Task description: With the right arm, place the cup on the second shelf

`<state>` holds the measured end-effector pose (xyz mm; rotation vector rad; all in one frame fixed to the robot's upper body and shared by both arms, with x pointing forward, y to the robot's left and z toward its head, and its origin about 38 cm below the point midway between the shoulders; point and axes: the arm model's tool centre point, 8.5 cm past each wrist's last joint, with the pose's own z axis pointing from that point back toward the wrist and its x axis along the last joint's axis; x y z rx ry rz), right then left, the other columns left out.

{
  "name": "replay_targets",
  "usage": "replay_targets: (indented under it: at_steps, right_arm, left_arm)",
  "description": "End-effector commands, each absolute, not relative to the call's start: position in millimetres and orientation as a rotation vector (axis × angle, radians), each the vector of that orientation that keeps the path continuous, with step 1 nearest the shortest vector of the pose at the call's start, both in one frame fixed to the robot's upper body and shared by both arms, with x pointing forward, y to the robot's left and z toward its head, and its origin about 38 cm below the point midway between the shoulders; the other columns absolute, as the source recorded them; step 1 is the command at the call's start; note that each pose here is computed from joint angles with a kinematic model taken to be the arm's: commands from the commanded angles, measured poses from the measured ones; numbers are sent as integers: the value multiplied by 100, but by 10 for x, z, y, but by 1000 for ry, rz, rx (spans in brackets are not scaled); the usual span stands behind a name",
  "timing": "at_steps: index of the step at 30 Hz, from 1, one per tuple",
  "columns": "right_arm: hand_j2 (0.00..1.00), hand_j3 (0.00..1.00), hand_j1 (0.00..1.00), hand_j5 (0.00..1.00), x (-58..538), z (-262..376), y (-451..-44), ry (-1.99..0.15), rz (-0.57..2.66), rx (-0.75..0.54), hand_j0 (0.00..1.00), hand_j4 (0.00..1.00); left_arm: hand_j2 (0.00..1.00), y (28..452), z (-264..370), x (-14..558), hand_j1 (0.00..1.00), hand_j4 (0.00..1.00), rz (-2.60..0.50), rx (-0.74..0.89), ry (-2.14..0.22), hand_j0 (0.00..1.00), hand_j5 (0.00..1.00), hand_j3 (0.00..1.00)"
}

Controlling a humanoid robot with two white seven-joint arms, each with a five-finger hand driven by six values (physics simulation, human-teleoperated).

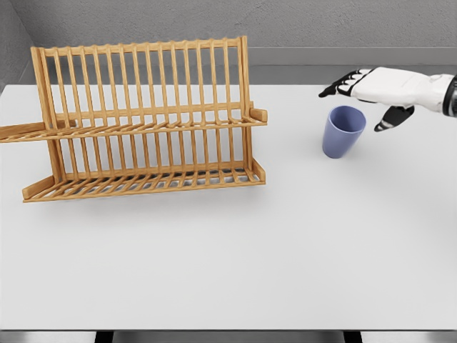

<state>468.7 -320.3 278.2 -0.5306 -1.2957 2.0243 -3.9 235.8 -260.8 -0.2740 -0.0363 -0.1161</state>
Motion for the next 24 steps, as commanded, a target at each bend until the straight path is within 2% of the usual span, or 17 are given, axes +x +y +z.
replay_targets:
  at_steps: [1,12,24]
  right_arm:
    - [100,100,100,100,4717,2730,-3220,-1287,2008,-518,100,100]
    - [100,100,100,100,4873,2413,-3314,-1197,1966,-466,100,100]
    - [100,100,100,100,4981,2335,-3176,-1193,1967,-437,100,100]
  left_arm:
    - [100,2358,-2608,-38,100,100,-116,-274,-36,100,100,100]
    - [100,2358,-2608,-38,100,100,-116,-274,-36,100,100,100]
    - [100,2358,-2608,-38,100,100,-116,-274,-36,100,100,100]
